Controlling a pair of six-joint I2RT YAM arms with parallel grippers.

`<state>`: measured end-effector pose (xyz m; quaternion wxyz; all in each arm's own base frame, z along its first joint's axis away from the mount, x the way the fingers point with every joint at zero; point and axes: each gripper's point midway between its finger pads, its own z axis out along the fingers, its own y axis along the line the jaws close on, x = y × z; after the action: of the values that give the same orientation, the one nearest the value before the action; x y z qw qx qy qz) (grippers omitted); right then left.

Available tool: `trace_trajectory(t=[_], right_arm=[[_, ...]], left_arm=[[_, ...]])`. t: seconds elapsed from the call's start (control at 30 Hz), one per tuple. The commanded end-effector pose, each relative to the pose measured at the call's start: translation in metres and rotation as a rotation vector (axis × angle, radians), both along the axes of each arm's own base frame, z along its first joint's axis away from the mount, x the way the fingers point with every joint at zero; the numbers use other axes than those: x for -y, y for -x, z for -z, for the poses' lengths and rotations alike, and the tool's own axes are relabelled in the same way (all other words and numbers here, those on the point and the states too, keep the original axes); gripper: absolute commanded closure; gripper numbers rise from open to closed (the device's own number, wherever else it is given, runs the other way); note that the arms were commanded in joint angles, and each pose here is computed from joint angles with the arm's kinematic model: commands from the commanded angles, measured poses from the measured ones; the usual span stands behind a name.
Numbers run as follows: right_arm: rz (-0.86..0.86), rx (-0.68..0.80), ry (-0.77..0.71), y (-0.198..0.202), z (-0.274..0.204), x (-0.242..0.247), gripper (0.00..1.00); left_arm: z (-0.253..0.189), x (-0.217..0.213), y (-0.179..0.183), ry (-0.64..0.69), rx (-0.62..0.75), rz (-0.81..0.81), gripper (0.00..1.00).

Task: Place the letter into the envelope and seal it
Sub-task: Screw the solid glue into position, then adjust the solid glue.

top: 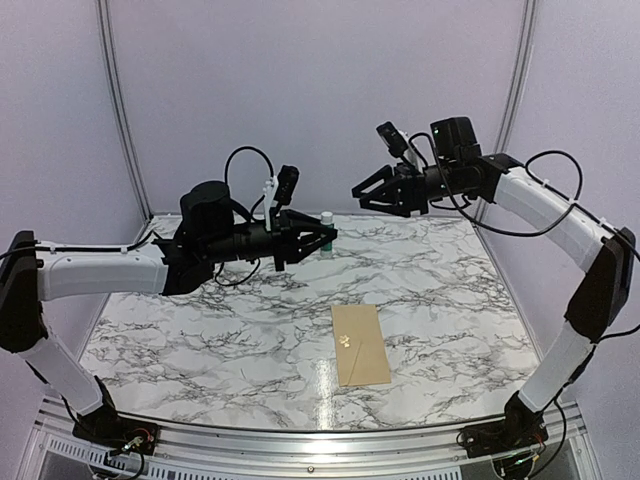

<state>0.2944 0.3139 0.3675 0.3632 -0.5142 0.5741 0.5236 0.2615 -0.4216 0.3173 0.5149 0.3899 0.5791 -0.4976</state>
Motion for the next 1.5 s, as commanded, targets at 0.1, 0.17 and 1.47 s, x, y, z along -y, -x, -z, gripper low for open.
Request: trace_trajectory(t=[0.1, 0.17, 1.47], right_arm=[[-0.157, -0.039, -0.026, 0.028, -0.003, -0.037, 0.51], [-0.181, -0.056, -0.031, 0.032, -0.002, -0.043, 0.51], [-0.142, -0.108, 0.016, 0.028, 0.016, -0.056, 0.91]], left_arm=[[-0.017, 0.009, 0.011, 0.029, -0.011, 0.102, 0.95], [-0.018, 0.011, 0.01, 0.033, -0.017, 0.105, 0.95], [-0.017, 0.019, -0.005, 0.046, -0.053, 0.067, 0.72]])
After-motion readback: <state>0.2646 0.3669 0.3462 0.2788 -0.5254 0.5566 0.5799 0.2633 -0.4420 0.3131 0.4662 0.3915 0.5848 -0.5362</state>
